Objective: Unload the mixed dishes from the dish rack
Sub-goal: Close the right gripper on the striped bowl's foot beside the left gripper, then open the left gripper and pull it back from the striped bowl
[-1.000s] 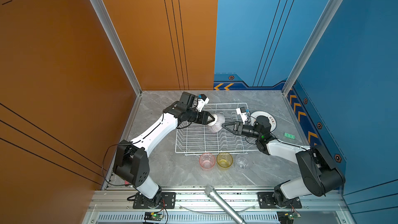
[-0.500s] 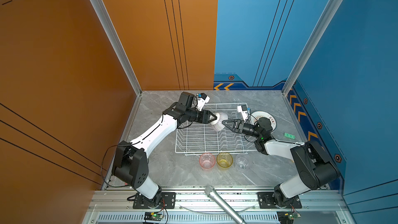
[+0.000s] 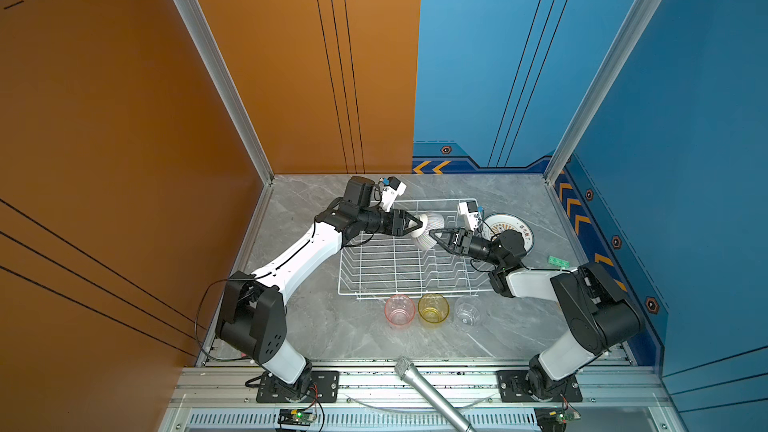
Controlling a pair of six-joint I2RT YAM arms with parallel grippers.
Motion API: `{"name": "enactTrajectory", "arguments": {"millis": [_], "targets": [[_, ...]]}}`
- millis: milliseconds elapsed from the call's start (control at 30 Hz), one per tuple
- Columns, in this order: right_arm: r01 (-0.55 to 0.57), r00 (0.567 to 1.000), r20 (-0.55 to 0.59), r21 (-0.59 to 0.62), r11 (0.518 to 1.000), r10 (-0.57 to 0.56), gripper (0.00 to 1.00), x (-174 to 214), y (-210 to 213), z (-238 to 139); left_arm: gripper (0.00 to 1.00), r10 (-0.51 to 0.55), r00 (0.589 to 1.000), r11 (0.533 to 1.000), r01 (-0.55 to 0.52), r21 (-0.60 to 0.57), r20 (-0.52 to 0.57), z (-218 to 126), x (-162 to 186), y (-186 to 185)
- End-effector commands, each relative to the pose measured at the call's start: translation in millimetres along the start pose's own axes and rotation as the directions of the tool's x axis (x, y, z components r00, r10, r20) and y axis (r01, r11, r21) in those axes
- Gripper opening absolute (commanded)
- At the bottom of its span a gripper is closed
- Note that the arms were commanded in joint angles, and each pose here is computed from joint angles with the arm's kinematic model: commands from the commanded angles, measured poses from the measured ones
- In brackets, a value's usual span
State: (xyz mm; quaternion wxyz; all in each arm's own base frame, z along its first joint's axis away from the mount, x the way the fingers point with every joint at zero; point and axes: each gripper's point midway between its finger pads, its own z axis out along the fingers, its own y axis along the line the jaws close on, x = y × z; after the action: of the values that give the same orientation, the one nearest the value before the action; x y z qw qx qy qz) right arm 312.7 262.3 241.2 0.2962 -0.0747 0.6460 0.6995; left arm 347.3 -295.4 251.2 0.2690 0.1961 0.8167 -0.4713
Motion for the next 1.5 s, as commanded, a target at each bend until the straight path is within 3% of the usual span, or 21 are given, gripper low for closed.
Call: {"name": "enactTrajectory", "arguments": {"millis": [0, 533, 667, 800, 1000, 1067, 1267, 1467], "targets": [[0.043, 0.999, -0.002, -0.041, 0.998, -0.043, 0.32, -4, 14, 0, 0.46, 0.059, 0.997, 0.994, -0.063, 0.091, 0.053, -6, -14, -27], [0.069, 0.997, 0.023, -0.063, 0.996, -0.067, 0.25, -18, 25, 5, 0.45, 0.062, 0.997, 0.99, -0.066, 0.128, 0.035, 3, -10, -37], [0.076, 0.997, 0.027, -0.069, 0.995, -0.074, 0.19, -20, 28, 6, 0.45, 0.064, 0.997, 0.989, -0.068, 0.131, 0.037, 3, -11, -39], [0.075, 0.997, 0.032, -0.068, 0.995, -0.073, 0.05, -21, 29, 6, 0.45, 0.068, 0.997, 0.988, -0.072, 0.136, 0.037, 3, -10, -42], [0.082, 0.996, 0.04, -0.059, 0.995, -0.08, 0.0, -23, 29, 6, 0.46, 0.069, 0.997, 0.987, -0.073, 0.141, 0.033, 4, -9, -43], [0.095, 0.995, 0.041, -0.058, 0.994, -0.093, 0.0, -24, 32, 6, 0.5, 0.072, 0.997, 0.987, -0.075, 0.14, 0.027, 4, -7, -44], [0.136, 0.991, 0.023, -0.041, 0.99, -0.135, 0.0, -23, 40, 7, 0.74, 0.089, 0.996, 0.993, -0.092, 0.079, 0.029, 2, -4, -38], [0.179, 0.984, -0.017, -0.005, 0.984, -0.18, 0.0, -17, 45, 10, 0.8, 0.083, 0.995, 0.996, -0.085, 0.037, 0.062, -8, -9, -29]]}}
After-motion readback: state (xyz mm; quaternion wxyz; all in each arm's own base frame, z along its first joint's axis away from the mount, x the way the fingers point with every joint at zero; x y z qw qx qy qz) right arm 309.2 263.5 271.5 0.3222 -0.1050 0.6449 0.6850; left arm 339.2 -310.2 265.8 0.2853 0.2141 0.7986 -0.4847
